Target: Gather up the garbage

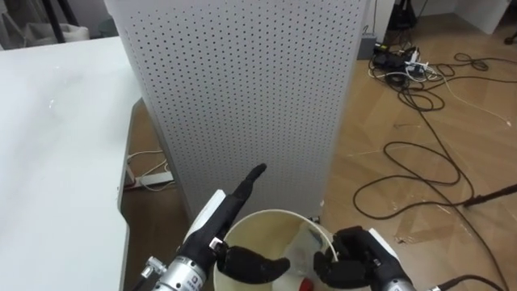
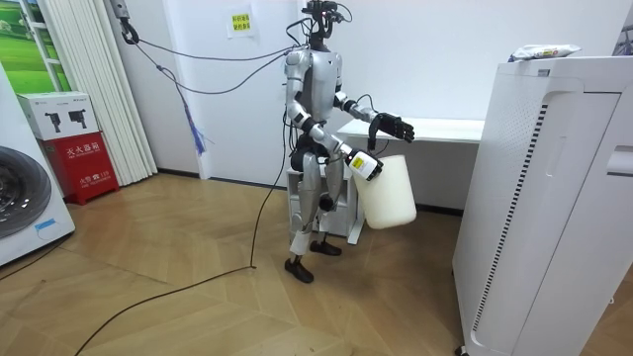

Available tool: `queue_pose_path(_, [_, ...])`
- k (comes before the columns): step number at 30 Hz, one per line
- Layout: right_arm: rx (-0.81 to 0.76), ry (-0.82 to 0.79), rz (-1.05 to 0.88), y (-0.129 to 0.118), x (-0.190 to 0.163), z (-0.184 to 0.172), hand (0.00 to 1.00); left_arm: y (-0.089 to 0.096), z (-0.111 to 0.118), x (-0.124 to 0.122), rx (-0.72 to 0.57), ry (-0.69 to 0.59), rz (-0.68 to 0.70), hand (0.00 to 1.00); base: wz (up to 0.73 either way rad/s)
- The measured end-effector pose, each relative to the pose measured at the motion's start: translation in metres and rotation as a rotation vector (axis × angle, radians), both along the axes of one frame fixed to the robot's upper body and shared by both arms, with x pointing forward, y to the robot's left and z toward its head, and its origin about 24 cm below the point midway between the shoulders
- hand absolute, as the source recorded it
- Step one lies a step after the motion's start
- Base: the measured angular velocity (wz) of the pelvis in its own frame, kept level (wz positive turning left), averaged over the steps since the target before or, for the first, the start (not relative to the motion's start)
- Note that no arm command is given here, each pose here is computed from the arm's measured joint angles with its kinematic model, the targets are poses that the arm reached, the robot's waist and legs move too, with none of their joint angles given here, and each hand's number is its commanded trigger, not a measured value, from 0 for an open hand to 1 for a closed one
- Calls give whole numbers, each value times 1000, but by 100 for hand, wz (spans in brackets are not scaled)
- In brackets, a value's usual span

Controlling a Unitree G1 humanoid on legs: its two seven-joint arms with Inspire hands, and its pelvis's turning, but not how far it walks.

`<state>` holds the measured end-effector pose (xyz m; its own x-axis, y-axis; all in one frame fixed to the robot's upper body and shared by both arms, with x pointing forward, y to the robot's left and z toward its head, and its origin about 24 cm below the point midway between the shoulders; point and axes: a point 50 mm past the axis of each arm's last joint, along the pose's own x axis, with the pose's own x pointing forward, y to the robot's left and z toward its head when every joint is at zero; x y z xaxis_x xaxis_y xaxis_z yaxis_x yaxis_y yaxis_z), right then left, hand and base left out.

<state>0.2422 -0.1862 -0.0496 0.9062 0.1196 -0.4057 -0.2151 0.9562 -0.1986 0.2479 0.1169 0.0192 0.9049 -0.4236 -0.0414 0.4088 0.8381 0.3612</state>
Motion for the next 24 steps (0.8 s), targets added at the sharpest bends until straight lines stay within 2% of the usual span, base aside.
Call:
queue_pose_path(8, [4, 12, -18, -1, -4, -3, 100, -1, 4, 1, -7, -22, 6, 0, -2])
queue_pose_path(17, [-3, 36, -43, -6, -13, -9, 100, 0, 36, 3, 18, -230, 54, 0, -1])
queue_pose_path(24, [-11, 46, -64, -7, -17, -13, 100, 2, 37, 3, 3, -251, 103, 0, 0])
